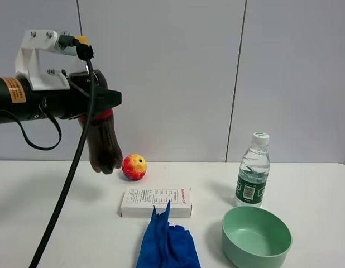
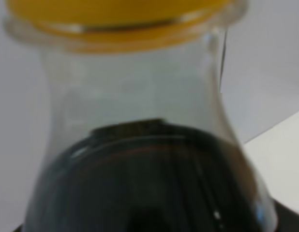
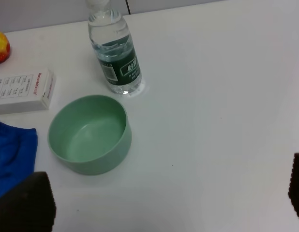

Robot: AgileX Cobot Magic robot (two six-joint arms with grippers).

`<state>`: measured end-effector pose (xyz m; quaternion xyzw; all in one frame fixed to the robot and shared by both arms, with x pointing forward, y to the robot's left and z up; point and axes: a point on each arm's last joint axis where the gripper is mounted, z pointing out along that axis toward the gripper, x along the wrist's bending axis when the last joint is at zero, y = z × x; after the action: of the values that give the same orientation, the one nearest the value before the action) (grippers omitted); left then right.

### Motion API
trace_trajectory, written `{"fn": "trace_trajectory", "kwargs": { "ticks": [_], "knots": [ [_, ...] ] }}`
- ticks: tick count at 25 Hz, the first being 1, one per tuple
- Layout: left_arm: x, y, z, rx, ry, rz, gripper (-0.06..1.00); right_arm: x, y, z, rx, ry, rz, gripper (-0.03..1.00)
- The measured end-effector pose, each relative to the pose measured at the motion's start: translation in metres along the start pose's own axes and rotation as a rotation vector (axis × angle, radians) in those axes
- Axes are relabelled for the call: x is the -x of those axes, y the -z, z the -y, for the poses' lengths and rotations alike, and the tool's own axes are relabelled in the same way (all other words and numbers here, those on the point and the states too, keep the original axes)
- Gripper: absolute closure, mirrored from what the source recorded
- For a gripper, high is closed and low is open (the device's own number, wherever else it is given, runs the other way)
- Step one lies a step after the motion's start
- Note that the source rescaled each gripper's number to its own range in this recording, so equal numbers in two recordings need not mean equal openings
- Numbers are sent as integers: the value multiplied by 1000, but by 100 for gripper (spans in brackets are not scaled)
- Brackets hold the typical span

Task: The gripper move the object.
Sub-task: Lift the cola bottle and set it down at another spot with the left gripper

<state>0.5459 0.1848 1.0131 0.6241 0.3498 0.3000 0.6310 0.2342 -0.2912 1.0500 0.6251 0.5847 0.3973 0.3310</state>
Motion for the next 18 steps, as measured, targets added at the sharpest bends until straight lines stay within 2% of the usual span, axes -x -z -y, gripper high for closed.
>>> {"fn": "trace_trajectory", "kwargs": {
  "ticks": [5, 11, 18],
  "knots": [
    [15, -23, -10, -20, -41, 52, 94, 0, 0, 0, 0, 0, 0, -3],
    [32, -53, 3, -56, -59, 128, 94, 0, 0, 0, 0, 0, 0, -3],
    [30, -77, 9, -58, -79, 149, 94, 0, 0, 0, 0, 0, 0, -3]
  ]
}}
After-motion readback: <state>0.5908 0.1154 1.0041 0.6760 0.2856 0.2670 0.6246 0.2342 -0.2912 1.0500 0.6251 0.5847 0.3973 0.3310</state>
